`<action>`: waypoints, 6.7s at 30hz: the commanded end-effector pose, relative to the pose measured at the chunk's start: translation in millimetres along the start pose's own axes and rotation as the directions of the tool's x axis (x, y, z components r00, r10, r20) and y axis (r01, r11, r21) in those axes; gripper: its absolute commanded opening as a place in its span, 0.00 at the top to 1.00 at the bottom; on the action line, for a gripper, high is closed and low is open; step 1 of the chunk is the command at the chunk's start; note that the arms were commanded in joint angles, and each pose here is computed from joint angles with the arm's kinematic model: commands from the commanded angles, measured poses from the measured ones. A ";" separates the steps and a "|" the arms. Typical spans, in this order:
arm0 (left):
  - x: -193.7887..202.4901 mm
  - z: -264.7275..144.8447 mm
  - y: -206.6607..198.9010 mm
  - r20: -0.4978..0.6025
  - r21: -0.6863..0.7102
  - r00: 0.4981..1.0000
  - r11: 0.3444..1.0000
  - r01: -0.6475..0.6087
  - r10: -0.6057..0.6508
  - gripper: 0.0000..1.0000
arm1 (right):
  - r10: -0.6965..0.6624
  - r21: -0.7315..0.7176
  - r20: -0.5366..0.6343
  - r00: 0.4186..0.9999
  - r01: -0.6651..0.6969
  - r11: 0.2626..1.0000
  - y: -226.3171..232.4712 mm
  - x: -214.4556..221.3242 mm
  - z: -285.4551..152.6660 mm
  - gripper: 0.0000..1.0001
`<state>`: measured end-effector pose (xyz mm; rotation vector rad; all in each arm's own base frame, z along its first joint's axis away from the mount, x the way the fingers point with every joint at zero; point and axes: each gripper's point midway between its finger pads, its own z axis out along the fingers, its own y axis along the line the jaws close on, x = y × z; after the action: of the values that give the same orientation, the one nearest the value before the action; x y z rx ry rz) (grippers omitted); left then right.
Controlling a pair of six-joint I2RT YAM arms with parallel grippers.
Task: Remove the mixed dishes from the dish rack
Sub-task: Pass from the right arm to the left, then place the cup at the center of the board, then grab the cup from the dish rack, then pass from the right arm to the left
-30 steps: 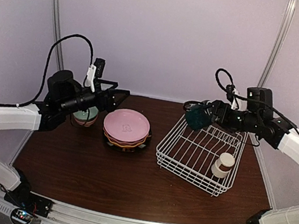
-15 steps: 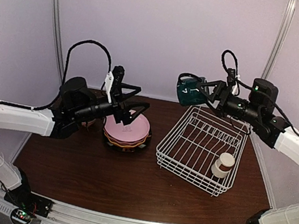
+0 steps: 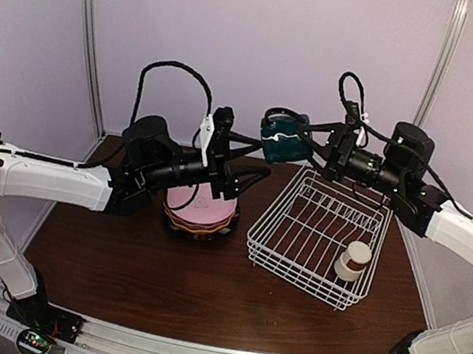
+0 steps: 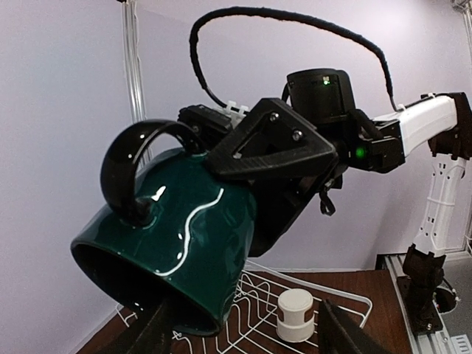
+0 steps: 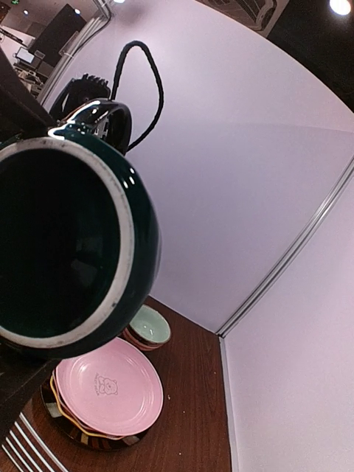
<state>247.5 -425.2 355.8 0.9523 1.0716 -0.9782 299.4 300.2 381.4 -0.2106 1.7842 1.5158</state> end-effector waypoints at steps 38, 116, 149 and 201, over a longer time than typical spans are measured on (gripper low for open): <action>-31.4 -47.1 14.3 -0.172 -0.205 0.979 0.976 0.071 -0.107 1.00 | -0.124 0.028 -0.029 0.992 0.125 0.992 -10.0 13.7 -7.8 0.00; 172.8 -272.1 31.5 -0.619 -0.783 0.075 0.622 0.019 -0.781 0.02 | 0.008 0.751 -0.596 0.803 0.554 0.359 -193.5 94.4 -175.4 0.00; 129.7 -236.3 52.9 -0.589 -0.758 0.322 0.645 0.098 -0.741 0.03 | 0.274 0.801 -0.580 0.767 0.477 0.362 -270.2 126.7 -189.1 0.08; -6.7 -42.1 -6.3 -0.086 -0.178 0.942 0.936 0.305 -0.323 0.03 | -0.161 0.072 -0.107 0.981 0.169 0.983 -9.8 -19.3 -14.8 0.49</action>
<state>235.2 -377.0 313.8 0.7074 1.5729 -1.0585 332.7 258.3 339.5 -0.3052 2.0306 1.1621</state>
